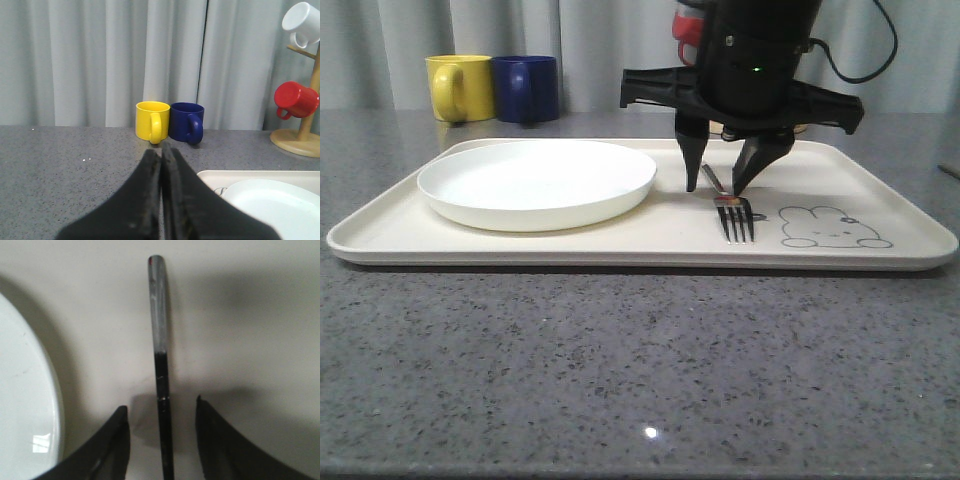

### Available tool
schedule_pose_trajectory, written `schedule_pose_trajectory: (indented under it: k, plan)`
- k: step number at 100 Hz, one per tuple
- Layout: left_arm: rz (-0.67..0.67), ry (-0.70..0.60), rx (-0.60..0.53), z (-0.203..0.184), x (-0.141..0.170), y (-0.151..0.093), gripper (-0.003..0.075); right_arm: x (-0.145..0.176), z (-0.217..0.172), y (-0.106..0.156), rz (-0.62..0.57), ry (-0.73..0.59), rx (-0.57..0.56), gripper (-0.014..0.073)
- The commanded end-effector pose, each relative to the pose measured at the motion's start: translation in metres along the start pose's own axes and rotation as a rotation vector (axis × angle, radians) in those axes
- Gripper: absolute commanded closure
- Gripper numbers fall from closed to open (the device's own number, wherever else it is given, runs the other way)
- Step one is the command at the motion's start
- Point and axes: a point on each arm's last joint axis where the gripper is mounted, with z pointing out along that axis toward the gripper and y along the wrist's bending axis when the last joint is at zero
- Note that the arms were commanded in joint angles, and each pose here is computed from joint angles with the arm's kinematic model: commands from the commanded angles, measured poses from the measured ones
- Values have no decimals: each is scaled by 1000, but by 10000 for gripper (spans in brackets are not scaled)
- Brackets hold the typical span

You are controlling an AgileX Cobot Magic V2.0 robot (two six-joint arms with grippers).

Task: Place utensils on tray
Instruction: 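Carry the fork onto the tray beside the plate and release, then grasp the metal chopsticks with the right gripper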

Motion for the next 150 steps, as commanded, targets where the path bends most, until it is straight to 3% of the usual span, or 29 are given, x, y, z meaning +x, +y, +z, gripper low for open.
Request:
schedule_pose_trajectory:
  k: [1, 18, 30, 63, 91, 119, 150]
  plan:
    - [-7, -87, -24, 0, -15, 2, 738, -17, -32, 5, 1, -106, -69, 211]
    - [-7, -87, -24, 0, -15, 2, 738, -25, -66, 0, -42, -176, -107, 210]
    - [-7, -87, -24, 0, -15, 2, 738, -34, -95, -18, -87, -224, -91, 210]
    - [-7, -87, -24, 0, -15, 2, 738, -63, -124, -119, -78, -197, 133, 210]
    - [-7, -87, -24, 0, -15, 2, 738, -59, -103, -183, 7, -109, 143, 210]
    - [-7, -87, -24, 0, -15, 2, 738, -45, -84, -208, 6, -73, 175, 210]
    - [-7, -87, -24, 0, -15, 2, 738, -42, -68, -211, 4, -49, 177, 212]
